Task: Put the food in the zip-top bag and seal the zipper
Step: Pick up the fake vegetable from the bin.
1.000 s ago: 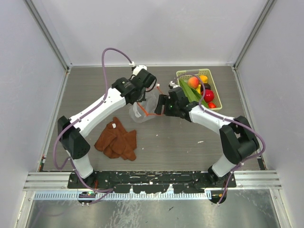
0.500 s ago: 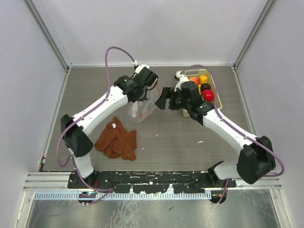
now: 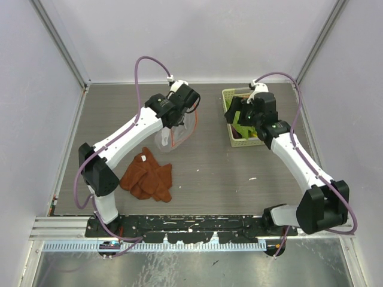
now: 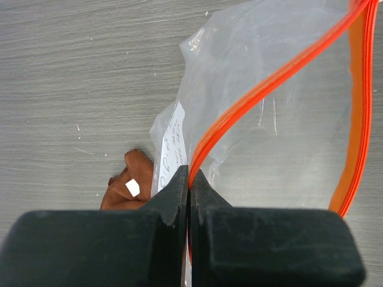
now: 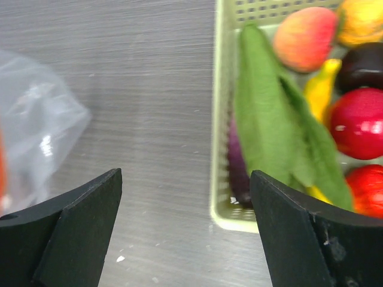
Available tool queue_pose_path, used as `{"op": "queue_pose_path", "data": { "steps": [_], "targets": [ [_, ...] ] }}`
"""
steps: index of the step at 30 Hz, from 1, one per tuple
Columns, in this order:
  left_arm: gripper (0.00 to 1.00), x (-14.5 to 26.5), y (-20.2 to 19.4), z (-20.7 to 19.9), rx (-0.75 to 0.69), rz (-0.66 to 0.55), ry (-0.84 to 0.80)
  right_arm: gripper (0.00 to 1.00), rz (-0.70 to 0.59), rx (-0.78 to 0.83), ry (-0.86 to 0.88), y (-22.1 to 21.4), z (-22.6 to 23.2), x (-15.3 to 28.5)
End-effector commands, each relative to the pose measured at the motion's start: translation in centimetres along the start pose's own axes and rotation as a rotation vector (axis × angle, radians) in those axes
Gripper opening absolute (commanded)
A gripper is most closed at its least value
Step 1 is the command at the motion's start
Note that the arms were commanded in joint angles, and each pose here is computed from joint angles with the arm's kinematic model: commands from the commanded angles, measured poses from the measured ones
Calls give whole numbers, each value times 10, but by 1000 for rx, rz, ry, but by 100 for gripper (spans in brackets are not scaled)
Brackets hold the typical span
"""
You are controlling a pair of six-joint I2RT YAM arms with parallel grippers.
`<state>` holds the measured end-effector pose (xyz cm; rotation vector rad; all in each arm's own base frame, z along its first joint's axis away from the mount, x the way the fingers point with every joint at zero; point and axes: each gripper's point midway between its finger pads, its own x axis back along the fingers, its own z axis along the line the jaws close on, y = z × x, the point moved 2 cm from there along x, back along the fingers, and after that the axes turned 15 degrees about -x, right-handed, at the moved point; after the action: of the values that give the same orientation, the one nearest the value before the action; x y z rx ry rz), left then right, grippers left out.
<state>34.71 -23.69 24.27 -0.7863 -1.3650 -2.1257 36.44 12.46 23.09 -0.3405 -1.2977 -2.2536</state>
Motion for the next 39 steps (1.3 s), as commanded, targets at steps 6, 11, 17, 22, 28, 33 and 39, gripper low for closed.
{"op": "queue_pose_path", "data": {
  "steps": [6,11,17,22,28,33,39],
  "targets": [
    [0,3,12,16,-8,-51,63,89,-155,-73,-339,51,-86,-28],
    [0,0,9,12,-15,-38,56,89,-228,-284,-497,54,-127,-41],
    [0,-1,7,11,-19,-32,53,89,-309,-453,-610,51,-157,-61],
    [0,-3,5,9,-21,-22,48,86,-319,-538,-665,44,-175,-82],
    [0,-6,2,7,-33,-5,52,90,-352,-642,-660,39,-188,-99],
    [0,-8,0,8,-38,2,59,93,-387,-726,-632,40,-194,-103],
    [0,-10,-1,6,-43,10,55,93,-384,-757,-621,39,-200,-105]
  ]
}}
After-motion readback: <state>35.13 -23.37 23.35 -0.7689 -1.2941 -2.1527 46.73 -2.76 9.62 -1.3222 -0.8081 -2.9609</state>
